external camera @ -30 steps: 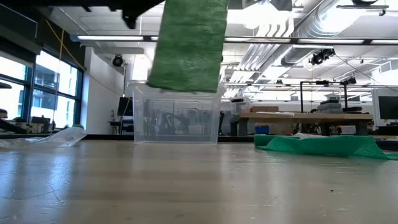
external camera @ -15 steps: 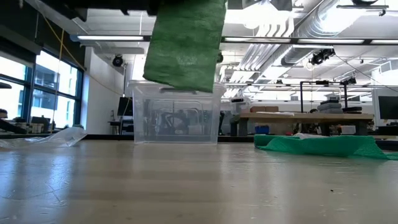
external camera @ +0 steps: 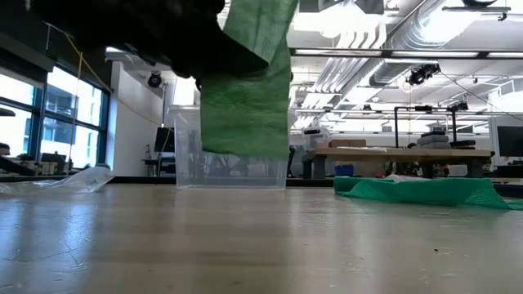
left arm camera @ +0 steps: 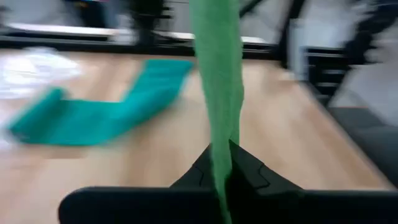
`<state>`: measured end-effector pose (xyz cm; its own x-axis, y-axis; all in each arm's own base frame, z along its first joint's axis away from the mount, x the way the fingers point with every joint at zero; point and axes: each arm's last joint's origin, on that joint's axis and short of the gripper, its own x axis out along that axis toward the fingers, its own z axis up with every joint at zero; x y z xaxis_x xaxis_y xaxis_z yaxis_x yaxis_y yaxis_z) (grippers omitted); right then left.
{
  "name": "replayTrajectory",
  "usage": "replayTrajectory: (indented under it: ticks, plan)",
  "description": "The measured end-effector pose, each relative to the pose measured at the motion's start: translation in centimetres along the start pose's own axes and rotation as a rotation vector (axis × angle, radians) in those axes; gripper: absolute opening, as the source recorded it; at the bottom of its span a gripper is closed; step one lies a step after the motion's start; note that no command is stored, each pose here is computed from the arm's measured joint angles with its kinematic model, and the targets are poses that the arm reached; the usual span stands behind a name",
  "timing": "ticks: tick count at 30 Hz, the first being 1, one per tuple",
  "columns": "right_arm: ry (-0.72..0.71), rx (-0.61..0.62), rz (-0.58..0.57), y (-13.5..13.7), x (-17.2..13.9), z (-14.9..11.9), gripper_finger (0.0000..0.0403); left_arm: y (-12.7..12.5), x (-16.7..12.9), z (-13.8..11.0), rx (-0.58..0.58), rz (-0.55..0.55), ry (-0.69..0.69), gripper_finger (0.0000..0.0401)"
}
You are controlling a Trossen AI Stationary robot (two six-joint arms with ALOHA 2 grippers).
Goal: Roll bandage
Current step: Roll the green bandage
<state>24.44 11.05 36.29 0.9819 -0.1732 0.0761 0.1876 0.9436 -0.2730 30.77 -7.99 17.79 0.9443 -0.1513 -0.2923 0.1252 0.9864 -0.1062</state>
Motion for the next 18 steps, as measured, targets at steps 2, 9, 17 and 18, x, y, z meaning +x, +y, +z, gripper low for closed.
replayTrajectory:
  ticks: [2, 9, 17, 18]
  plan:
    - [0.013, -0.024, -0.038, -0.1, 0.0, 0.0, 0.0, -0.8, 0.4, -0.3, -0.026, -0.047, 0.009, 0.0001]
    - [0.038, -0.072, -0.052, -0.1, 0.0, -0.3, 0.0, -1.7, 1.2, -0.1, -0.07, -0.053, 0.006, 0.0001]
    - [0.084, -0.098, -0.034, 0.1, 0.0, -0.8, 0.0, -0.1, 1.4, 0.0, -0.087, -0.004, 0.035, 0.0014]
    - [0.096, -0.103, -0.03, 0.1, 0.0, -0.9, 0.0, 0.2, 1.4, -0.1, -0.095, -0.002, 0.046, 0.0024]
